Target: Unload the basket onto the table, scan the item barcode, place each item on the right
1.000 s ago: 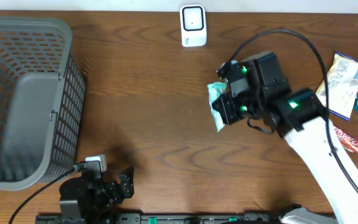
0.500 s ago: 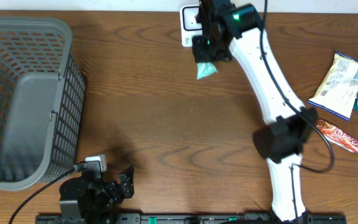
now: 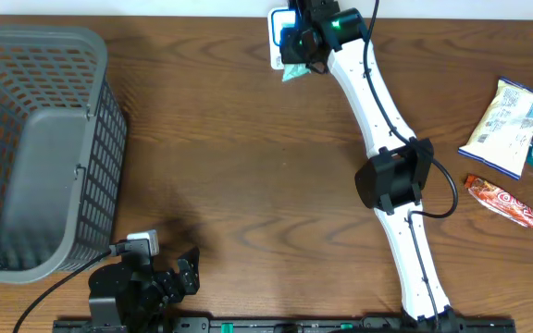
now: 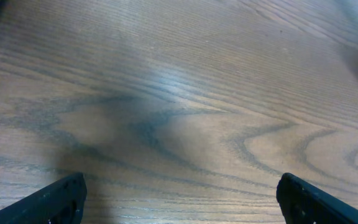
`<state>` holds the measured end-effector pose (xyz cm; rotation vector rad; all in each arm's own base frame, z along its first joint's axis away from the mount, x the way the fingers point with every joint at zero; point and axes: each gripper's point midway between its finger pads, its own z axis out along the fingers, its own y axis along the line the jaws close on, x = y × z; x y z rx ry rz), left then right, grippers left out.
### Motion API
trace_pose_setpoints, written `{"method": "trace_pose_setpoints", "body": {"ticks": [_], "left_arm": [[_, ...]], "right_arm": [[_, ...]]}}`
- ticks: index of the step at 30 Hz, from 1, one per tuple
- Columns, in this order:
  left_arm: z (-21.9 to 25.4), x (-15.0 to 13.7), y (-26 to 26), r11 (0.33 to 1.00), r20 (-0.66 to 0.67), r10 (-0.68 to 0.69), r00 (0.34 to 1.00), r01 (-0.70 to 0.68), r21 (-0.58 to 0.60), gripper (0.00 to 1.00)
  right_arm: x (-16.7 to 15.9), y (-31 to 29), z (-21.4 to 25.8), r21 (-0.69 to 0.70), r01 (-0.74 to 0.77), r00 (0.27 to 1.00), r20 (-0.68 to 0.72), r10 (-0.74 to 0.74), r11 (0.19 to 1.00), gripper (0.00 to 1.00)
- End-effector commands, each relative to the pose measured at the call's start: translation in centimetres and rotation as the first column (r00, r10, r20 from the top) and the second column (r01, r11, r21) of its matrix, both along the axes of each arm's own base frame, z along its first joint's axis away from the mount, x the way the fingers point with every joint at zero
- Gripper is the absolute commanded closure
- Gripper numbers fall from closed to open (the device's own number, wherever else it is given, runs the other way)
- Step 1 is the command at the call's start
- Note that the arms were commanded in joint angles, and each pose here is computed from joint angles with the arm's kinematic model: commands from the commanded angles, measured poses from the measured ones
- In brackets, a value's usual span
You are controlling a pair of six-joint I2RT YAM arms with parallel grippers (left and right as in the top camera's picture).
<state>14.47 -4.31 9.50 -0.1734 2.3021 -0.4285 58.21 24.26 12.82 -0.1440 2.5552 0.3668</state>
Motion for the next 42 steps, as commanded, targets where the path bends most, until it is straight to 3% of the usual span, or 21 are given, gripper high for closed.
{"method": "trace_pose_setpoints", "body": {"ticks": [1,17,30,33,38,42], "left_arm": [[-0.3,-0.2,-0.2,1.0,-0.014,-0.003,1.0,0.002,-0.015,0.02],[-0.3,-0.2,-0.2,1.0,-0.014,-0.003,1.0,0.003,-0.015,0.02],[-0.3,-0.2,-0.2,1.0,-0.014,-0.003,1.0,0.002,-0.015,0.02],[-0.3,-0.2,-0.2,1.0,-0.014,-0.003,1.0,0.002,-0.015,0.02],[-0.3,-0.2,-0.2,1.0,-0.014,-0.003,1.0,0.002,-0.015,0.02],[-0.3,-0.2,-0.2,1.0,-0.014,-0.002,1.0,0.002,-0.015,0.02]], "right_arm": [[0.8,0.3,1.4,0.026,0.018,0.999,0.05,-0.02,1.0,0.99],[3.1,-0.2,-2.6,-0.059,0.053,0.994,0.102,-0.046,0.997,0.99],[1.7,-1.2,-4.8,-0.114,0.047,0.999,0.021,-0.045,0.992,0.99],[1.0,-2.6,-3.5,-0.14,0.066,0.998,0.002,-0.067,0.988,0.99],[-0.9,-9.4,0.8,-0.292,0.254,0.965,0.011,-0.262,0.922,0.99],[-2.8,-17.6,3.5,-0.41,0.497,0.853,0.072,-0.516,0.765,0.99]]}}
